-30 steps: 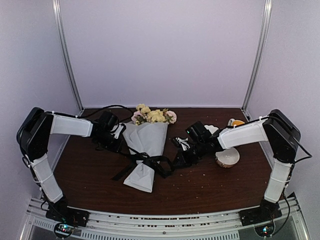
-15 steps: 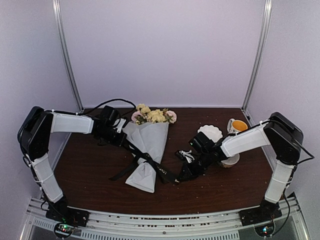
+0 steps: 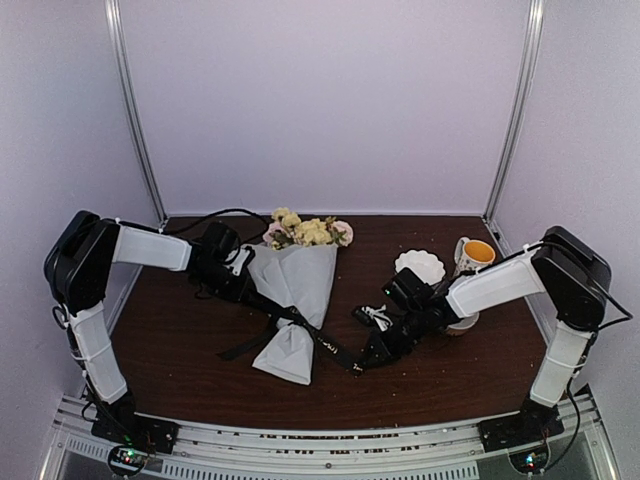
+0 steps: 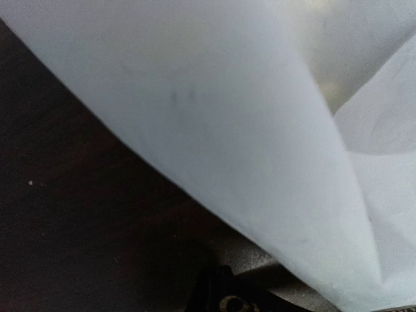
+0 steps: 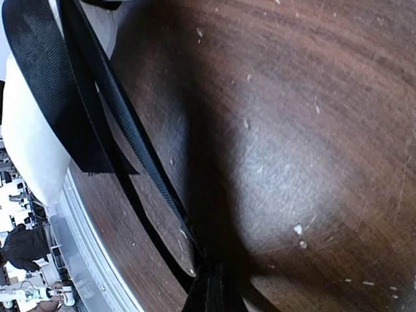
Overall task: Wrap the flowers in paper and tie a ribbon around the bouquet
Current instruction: Tie the half-tied ribbon around the folded bouquet.
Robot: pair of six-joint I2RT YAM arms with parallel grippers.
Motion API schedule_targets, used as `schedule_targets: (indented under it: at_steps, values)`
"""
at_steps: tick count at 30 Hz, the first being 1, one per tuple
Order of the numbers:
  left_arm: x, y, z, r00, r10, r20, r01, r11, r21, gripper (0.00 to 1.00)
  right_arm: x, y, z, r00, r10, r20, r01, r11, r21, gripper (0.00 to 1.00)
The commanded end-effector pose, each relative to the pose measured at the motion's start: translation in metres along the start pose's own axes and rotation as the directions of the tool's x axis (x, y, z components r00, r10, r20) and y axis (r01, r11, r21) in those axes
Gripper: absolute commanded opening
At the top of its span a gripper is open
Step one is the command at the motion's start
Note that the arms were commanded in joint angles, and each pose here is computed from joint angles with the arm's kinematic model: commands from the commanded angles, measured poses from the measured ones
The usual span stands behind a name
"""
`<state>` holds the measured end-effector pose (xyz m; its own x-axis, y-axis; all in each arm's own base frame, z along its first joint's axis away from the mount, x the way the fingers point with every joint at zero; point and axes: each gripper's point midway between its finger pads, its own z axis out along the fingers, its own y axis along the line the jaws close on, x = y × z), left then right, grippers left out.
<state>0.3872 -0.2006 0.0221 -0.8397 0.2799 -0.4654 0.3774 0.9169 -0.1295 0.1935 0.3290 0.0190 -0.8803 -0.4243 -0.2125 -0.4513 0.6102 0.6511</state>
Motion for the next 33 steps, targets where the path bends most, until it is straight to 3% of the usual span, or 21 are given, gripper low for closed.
schedule_targets:
  at_steps: [1, 13, 19, 23, 29, 33]
  values:
    - [-0.004, 0.008, -0.001, 0.999, -0.023, 0.041, 0.023, 1.000, 0.007, 0.00, 0.034, -0.020, 0.002, 0.994, 0.056, -0.097, -0.049, 0.996, 0.073, 0.00]
    - [0.013, 0.013, 0.007, 0.999, -0.032, -0.002, 0.032, 0.999, -0.016, 0.00, 0.042, -0.028, 0.004, 0.990, 0.070, -0.124, -0.059, 0.994, 0.092, 0.00]
    - [0.005, 0.009, -0.006, 0.999, -0.008, 0.035, 0.008, 1.000, -0.003, 0.00, 0.042, -0.030, 0.002, 0.990, 0.078, -0.116, -0.066, 0.993, 0.099, 0.00]
    - [-0.019, -0.015, -0.037, 0.986, 0.095, 0.134, -0.098, 0.995, 0.012, 0.00, 0.032, -0.026, -0.001, 0.993, 0.061, -0.100, -0.051, 0.993, 0.102, 0.00]
    - [-0.065, -0.076, -0.093, 0.917, 0.263, 0.300, -0.300, 0.950, 0.082, 0.00, 0.020, -0.021, -0.003, 0.995, 0.031, -0.096, -0.021, 0.994, 0.107, 0.00]
    - [-0.080, -0.097, -0.103, 0.892, 0.285, 0.350, -0.344, 0.931, 0.120, 0.00, 0.017, -0.021, -0.002, 0.995, 0.030, -0.091, -0.021, 0.994, 0.104, 0.00]
